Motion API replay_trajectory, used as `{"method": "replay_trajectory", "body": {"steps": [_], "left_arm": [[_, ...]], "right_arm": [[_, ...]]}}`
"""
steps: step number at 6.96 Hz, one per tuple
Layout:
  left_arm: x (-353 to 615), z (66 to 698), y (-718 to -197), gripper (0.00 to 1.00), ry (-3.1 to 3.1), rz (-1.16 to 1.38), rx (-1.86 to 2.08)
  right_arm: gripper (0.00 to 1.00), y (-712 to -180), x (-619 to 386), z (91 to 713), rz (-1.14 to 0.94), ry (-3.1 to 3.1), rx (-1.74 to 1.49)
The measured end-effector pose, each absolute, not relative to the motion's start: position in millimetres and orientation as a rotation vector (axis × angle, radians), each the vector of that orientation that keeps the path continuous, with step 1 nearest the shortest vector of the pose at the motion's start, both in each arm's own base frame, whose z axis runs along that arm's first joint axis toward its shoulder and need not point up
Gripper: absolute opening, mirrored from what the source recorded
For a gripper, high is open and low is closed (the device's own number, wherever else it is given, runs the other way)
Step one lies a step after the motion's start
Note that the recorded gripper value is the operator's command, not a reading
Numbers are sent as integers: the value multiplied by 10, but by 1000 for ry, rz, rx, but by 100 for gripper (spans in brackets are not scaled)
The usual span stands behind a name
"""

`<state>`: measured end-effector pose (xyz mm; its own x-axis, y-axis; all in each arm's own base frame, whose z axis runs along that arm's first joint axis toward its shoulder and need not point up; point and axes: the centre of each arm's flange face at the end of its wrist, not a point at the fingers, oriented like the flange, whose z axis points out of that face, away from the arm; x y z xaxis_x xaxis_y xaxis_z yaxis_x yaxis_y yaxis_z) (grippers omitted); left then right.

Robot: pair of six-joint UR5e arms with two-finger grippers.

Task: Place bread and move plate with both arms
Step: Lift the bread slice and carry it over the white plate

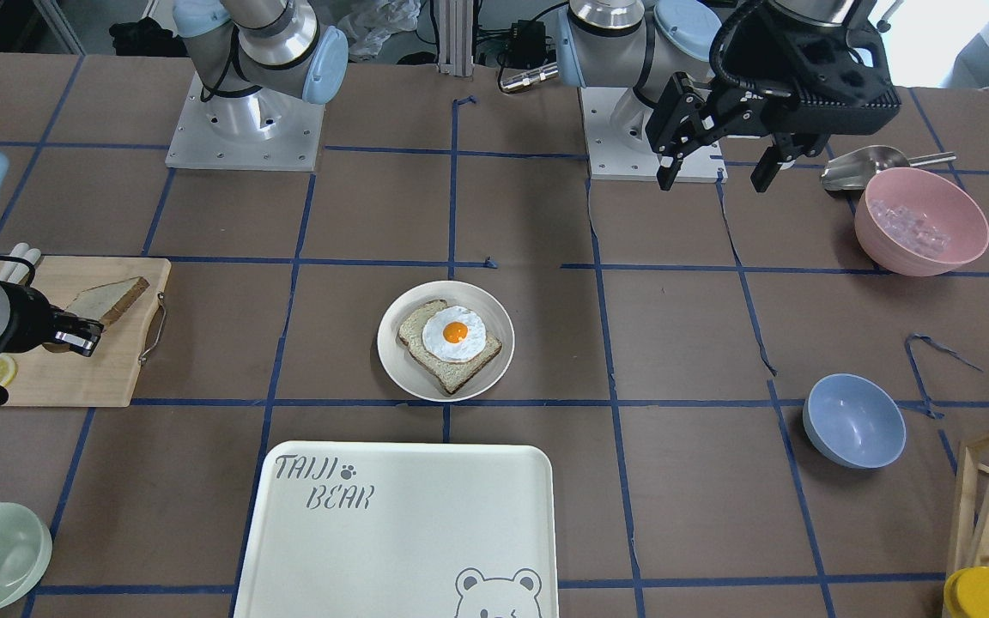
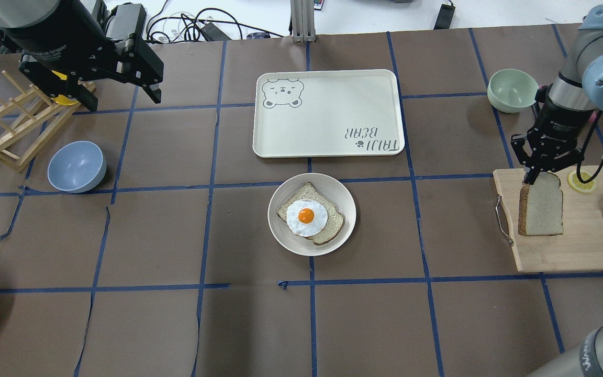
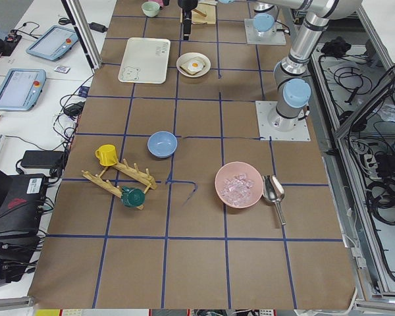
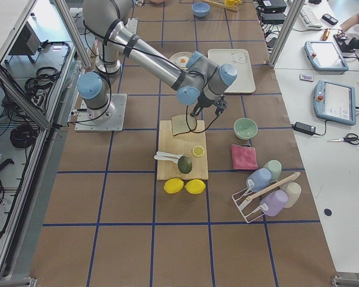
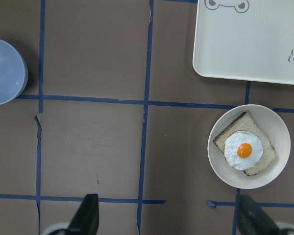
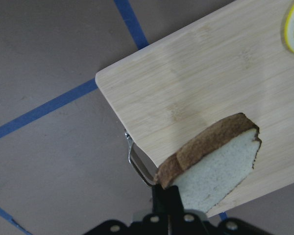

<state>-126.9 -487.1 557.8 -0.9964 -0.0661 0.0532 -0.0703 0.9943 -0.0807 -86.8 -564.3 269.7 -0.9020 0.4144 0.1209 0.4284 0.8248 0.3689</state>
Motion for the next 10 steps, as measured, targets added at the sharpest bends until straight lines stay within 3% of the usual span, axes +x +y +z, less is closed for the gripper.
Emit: {"method": "replay_trajectory", "body": {"steps": [2,5,8,10], "left_arm": [[-1261,5637,-5057,100,-3086,146,104],[-1270,5614,-5162,100,-3076,209,96],[-1272,5577,-5110,100,-3074,207,95],[-1269,5546,-5065,100,-3077,199,94]], "right_arm": [[0,-5826,-310,3275,-613,-2956,-698],[0,-5929,1330,3747,-545,-2951,-881],[0,-5729,2846,3551,-561,-2945,-1081],[0,-5577,3278,3290,-627,-2917,-1117]]}}
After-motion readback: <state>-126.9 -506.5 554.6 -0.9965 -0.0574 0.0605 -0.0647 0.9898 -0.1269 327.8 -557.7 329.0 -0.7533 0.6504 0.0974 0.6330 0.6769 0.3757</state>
